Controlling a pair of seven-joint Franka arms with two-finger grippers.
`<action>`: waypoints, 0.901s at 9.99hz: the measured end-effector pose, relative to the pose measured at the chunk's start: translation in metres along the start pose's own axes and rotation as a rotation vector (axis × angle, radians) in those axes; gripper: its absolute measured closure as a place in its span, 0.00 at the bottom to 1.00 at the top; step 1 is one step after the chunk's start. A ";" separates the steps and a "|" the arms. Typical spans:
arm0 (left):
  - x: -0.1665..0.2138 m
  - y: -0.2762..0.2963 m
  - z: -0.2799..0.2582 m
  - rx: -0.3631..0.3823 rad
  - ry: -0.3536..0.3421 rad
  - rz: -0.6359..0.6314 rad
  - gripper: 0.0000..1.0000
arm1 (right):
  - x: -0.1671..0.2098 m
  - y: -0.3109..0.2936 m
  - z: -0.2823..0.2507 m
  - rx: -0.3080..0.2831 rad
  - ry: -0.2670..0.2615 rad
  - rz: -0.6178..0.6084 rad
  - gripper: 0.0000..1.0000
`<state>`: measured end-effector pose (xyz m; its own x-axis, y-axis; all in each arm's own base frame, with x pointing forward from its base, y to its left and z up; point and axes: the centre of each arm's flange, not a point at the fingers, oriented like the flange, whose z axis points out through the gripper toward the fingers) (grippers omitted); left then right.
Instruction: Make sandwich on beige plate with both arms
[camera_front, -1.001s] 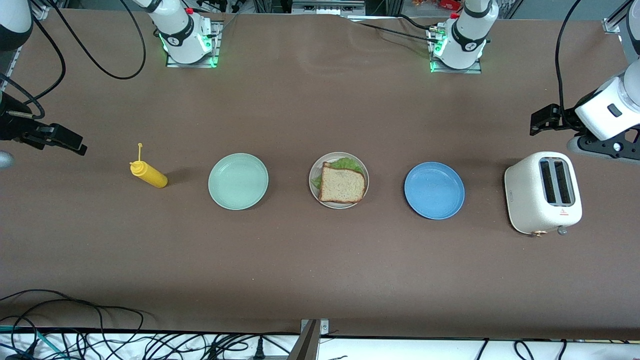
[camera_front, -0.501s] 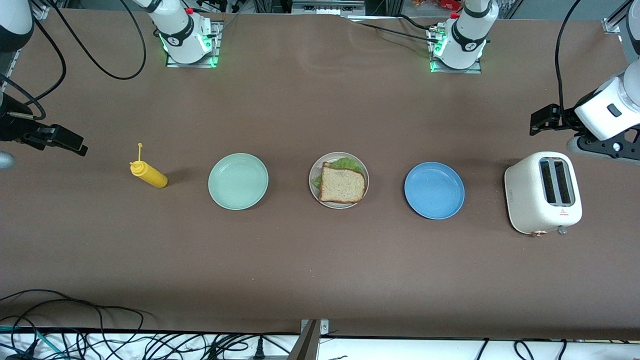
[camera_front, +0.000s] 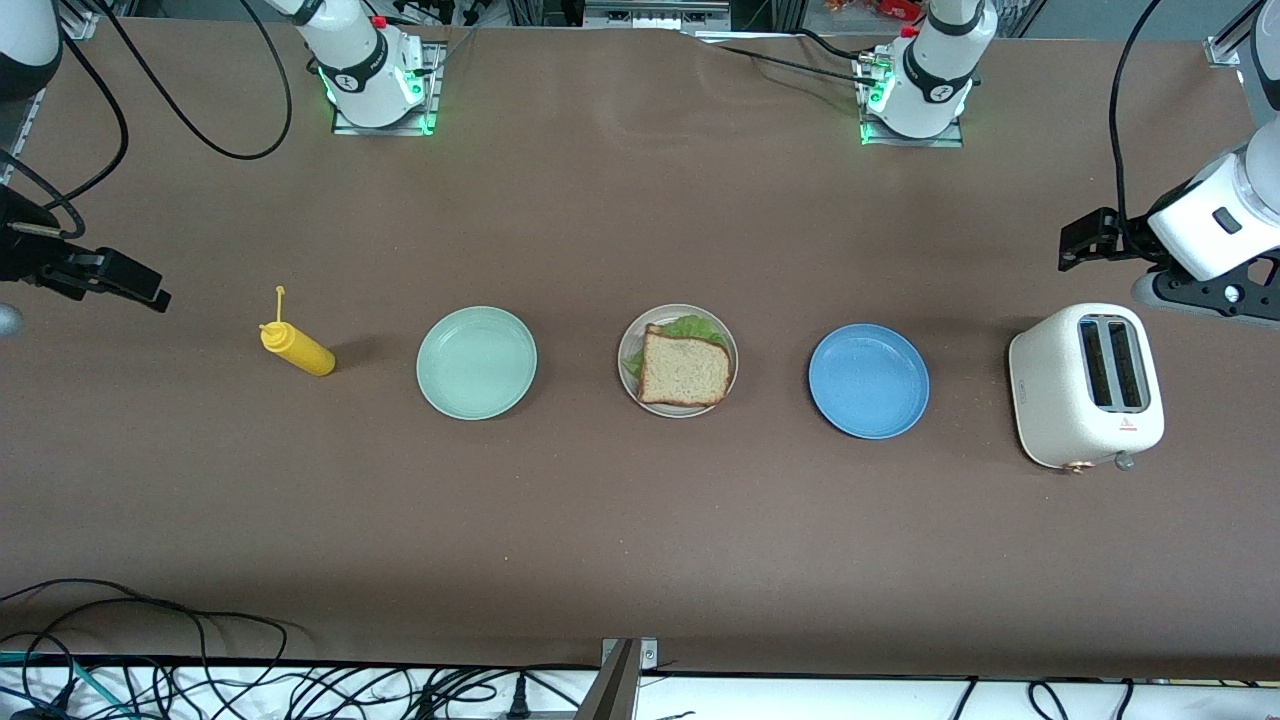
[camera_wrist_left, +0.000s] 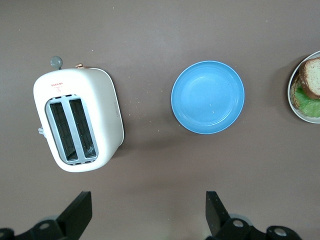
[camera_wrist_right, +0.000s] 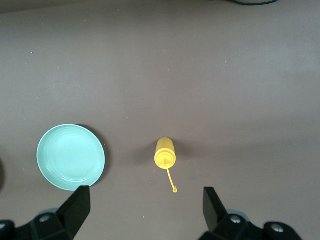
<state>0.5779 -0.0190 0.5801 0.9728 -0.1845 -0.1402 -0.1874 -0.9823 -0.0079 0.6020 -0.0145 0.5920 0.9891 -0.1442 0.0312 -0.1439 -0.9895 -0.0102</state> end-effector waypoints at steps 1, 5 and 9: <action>0.000 0.000 0.000 0.000 0.000 0.000 0.00 | -0.002 -0.001 -0.008 0.003 0.014 0.001 0.00; 0.000 0.000 0.001 0.000 -0.001 0.000 0.00 | -0.008 -0.024 -0.016 0.023 0.025 -0.012 0.00; 0.000 0.000 0.001 0.000 -0.001 0.001 0.00 | -0.007 -0.025 -0.017 0.025 0.037 -0.010 0.00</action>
<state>0.5782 -0.0194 0.5793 0.9725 -0.1850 -0.1415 -0.1879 -0.9822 -0.0077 0.5984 0.0112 0.6090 0.9885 -0.1346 0.0685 -0.1325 -0.9906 -0.0345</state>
